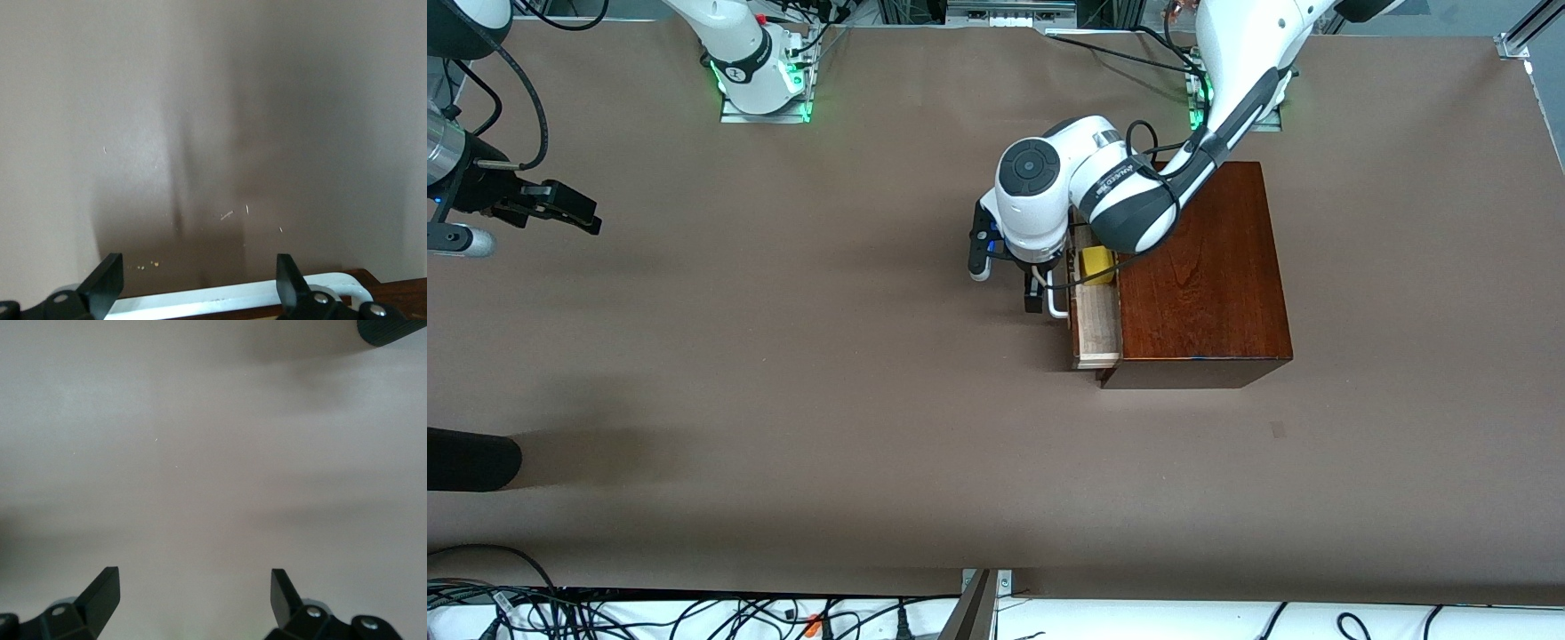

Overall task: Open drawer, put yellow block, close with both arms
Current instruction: 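Lower the left gripper to the drawer front beside the handle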

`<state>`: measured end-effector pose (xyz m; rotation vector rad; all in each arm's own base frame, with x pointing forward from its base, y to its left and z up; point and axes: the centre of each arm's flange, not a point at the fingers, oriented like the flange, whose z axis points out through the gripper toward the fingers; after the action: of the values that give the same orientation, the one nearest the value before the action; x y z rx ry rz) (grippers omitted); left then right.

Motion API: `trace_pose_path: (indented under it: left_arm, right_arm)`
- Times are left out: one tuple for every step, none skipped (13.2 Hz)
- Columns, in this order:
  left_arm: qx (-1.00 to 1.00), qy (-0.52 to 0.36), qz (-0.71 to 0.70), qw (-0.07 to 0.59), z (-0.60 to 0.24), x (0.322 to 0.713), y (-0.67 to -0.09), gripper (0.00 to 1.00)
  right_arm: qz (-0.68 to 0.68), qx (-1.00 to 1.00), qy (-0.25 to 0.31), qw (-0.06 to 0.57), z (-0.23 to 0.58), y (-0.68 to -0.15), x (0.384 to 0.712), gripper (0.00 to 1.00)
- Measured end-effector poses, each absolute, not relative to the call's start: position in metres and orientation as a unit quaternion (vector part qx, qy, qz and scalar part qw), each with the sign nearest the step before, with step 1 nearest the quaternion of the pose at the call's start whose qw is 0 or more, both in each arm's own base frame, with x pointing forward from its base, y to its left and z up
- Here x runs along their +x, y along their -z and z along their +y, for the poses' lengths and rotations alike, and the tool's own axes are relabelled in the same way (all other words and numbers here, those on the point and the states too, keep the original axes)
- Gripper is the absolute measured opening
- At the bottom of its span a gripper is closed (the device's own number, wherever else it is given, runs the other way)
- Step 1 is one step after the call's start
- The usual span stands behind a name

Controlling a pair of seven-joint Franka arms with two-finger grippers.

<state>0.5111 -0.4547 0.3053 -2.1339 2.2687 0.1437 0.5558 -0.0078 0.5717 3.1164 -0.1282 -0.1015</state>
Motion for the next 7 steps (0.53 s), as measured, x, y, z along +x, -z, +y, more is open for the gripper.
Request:
trace_pose_path:
  left_arm:
    - [-0.687,-0.049,0.725,0.011,-0.451,0.513,-0.305,1.0]
    - [-0.689,-0.054,0.722,0.011,-0.446,0.516,-0.305,1.0]
    - [-0.693,-0.06,0.719,0.011,-0.441,0.519,-0.304,1.0]
    - [-0.696,-0.066,0.715,0.012,-0.434,0.523,-0.305,1.0]
    - [-0.697,-0.073,0.713,0.014,-0.428,0.526,-0.305,1.0]
    - [-0.698,-0.077,0.711,0.015,-0.421,0.53,-0.306,1.0]
    - [-0.699,-0.078,0.71,0.015,-0.415,0.535,-0.307,1.0]
  right_arm:
    - [-0.041,0.999,0.032,0.01,-0.008,-0.572,0.556,1.0]
    - [-0.041,0.999,0.032,0.01,-0.008,-0.572,0.556,1.0]
    - [-0.041,0.999,0.032,0.01,-0.008,-0.572,0.556,1.0]
    - [-0.041,0.999,0.032,0.01,-0.008,-0.572,0.556,1.0]
    - [-0.041,0.999,0.032,0.01,-0.008,-0.572,0.556,1.0]
    - [-0.041,0.999,0.032,0.01,-0.008,-0.572,0.556,1.0]
    - [-0.041,0.999,0.032,0.01,-0.008,-0.572,0.556,1.0]
